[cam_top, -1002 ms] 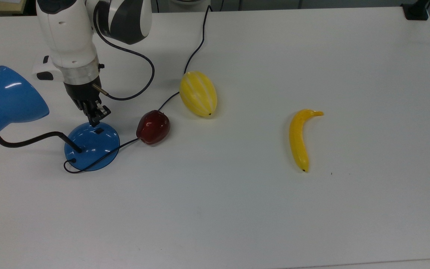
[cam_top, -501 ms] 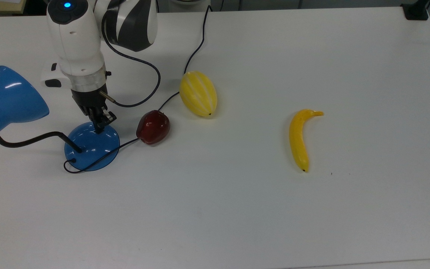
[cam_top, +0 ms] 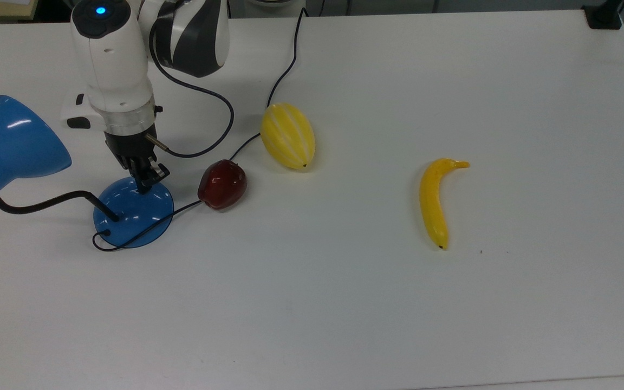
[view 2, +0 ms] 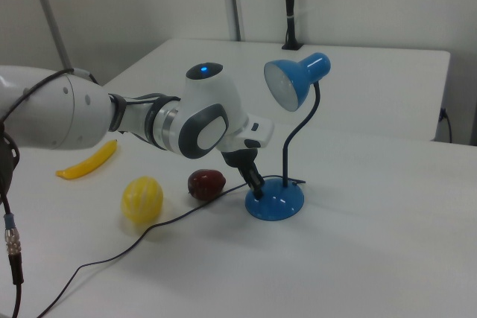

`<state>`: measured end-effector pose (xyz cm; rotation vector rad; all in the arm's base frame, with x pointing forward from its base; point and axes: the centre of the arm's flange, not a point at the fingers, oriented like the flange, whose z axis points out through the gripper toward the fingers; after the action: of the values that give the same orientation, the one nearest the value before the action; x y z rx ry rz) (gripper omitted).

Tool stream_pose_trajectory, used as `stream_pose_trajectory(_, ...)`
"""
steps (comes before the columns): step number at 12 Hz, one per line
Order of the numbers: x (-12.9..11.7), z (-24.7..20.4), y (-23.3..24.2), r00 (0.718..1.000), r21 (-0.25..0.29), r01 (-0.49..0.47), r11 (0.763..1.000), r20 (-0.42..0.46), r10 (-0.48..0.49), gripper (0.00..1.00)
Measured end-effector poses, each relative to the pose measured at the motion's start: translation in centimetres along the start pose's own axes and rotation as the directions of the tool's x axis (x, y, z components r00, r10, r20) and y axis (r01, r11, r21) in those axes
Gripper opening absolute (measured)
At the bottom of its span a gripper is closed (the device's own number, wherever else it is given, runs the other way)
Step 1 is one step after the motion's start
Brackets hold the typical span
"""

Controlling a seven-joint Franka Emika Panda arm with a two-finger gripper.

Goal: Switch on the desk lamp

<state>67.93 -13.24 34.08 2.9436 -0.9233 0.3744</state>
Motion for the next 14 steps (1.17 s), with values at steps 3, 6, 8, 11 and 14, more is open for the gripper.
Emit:
stream_pose_trajectory(3,-0.04,0.02,-0.14,1.000,-0.008,0.007,1.000,-0.004,-0.007,0.01)
stream_pose_trajectory(6,0.06,0.22,-0.23,1.000,-0.013,0.004,1.000,-0.007,-0.005,0.01)
stream_pose_trajectory(8,0.07,0.22,-0.24,1.000,-0.013,0.005,1.000,-0.007,-0.005,0.01)
stream_pose_trajectory(11,0.03,0.22,-0.31,1.000,-0.018,0.012,1.000,-0.009,-0.012,0.01)
stream_pose_trajectory(14,0.01,0.22,-0.35,1.000,-0.020,0.015,1.000,-0.010,-0.015,0.01)
